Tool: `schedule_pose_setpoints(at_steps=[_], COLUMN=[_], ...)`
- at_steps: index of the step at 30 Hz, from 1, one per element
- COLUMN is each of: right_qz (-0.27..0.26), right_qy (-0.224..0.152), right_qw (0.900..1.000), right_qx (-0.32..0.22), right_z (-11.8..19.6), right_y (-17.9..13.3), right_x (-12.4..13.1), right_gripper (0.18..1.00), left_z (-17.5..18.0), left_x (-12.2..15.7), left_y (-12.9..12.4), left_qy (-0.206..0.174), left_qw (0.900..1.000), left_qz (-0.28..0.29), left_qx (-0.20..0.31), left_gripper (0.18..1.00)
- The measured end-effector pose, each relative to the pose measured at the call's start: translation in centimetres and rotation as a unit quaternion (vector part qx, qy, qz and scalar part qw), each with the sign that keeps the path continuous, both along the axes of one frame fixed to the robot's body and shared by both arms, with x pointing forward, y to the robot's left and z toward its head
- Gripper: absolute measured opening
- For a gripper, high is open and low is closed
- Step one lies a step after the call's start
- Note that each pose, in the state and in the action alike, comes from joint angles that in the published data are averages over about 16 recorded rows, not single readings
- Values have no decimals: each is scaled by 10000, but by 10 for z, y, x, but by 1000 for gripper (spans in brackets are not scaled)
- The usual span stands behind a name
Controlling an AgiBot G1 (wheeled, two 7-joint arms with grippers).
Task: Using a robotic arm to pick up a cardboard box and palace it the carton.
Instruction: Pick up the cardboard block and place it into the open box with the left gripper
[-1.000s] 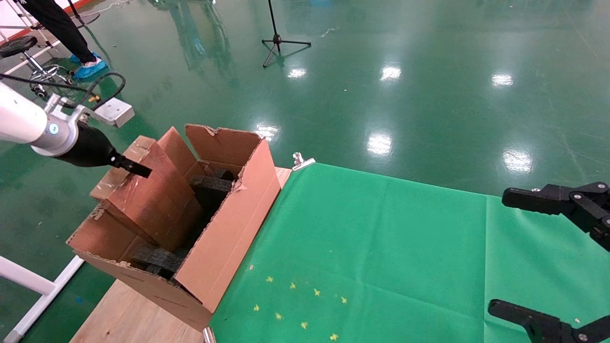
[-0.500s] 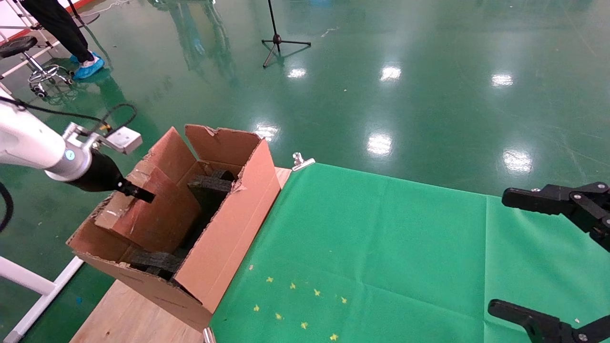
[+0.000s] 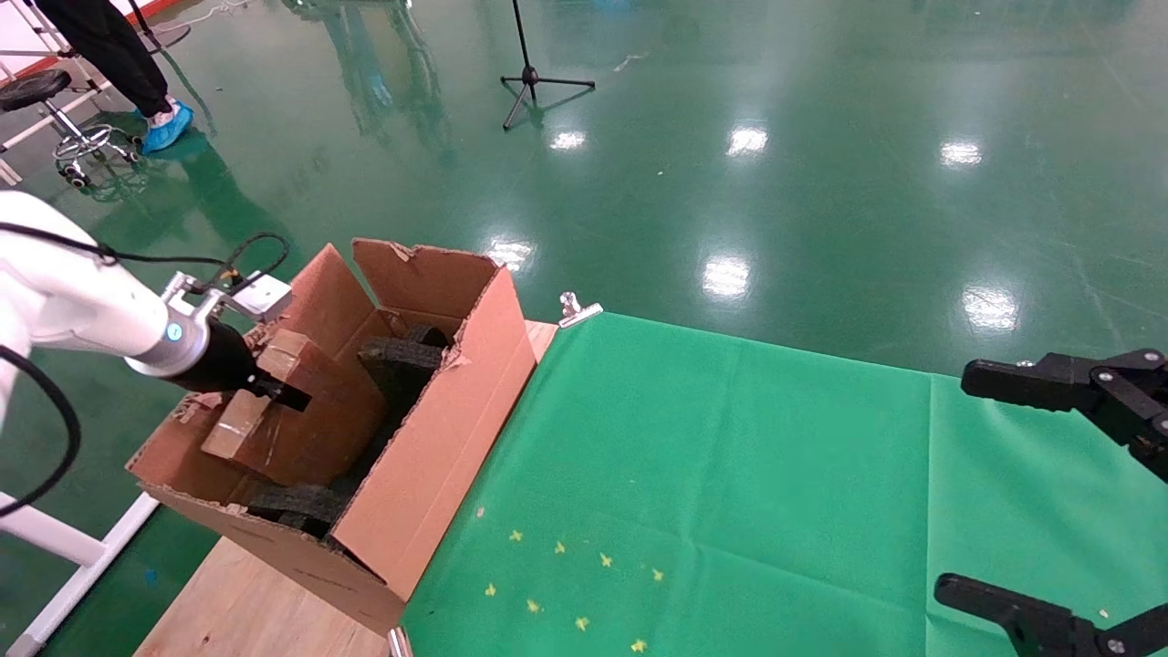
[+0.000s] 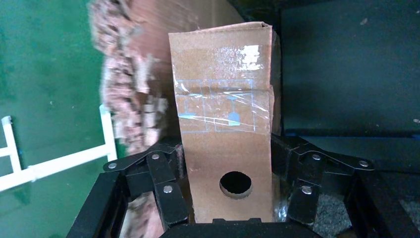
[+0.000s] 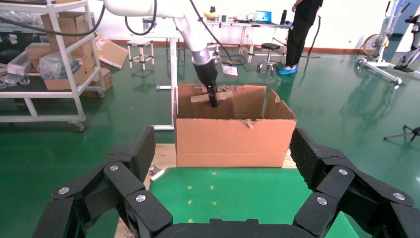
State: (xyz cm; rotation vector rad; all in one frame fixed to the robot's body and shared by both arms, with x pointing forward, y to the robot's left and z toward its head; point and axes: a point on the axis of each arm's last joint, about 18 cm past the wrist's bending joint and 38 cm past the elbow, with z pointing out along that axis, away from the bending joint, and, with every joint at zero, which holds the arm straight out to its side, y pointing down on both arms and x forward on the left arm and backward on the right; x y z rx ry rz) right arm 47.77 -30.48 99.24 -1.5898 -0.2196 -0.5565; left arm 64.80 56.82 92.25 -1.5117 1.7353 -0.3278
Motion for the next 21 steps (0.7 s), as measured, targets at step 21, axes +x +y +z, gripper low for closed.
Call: schedule_pose_setpoints(at_steps=[21], right_qz=[-2], right_qy=[1], right_qw=[10000], right_qx=[2], right_z=[0], right_y=[0], right_x=[0], right_gripper=[1001], left_z=[-30], left_x=[15], left_y=[-7], left_qy=[-38], left_qw=[9998], left_qz=[-78], left_qx=[201], left_gripper=[306])
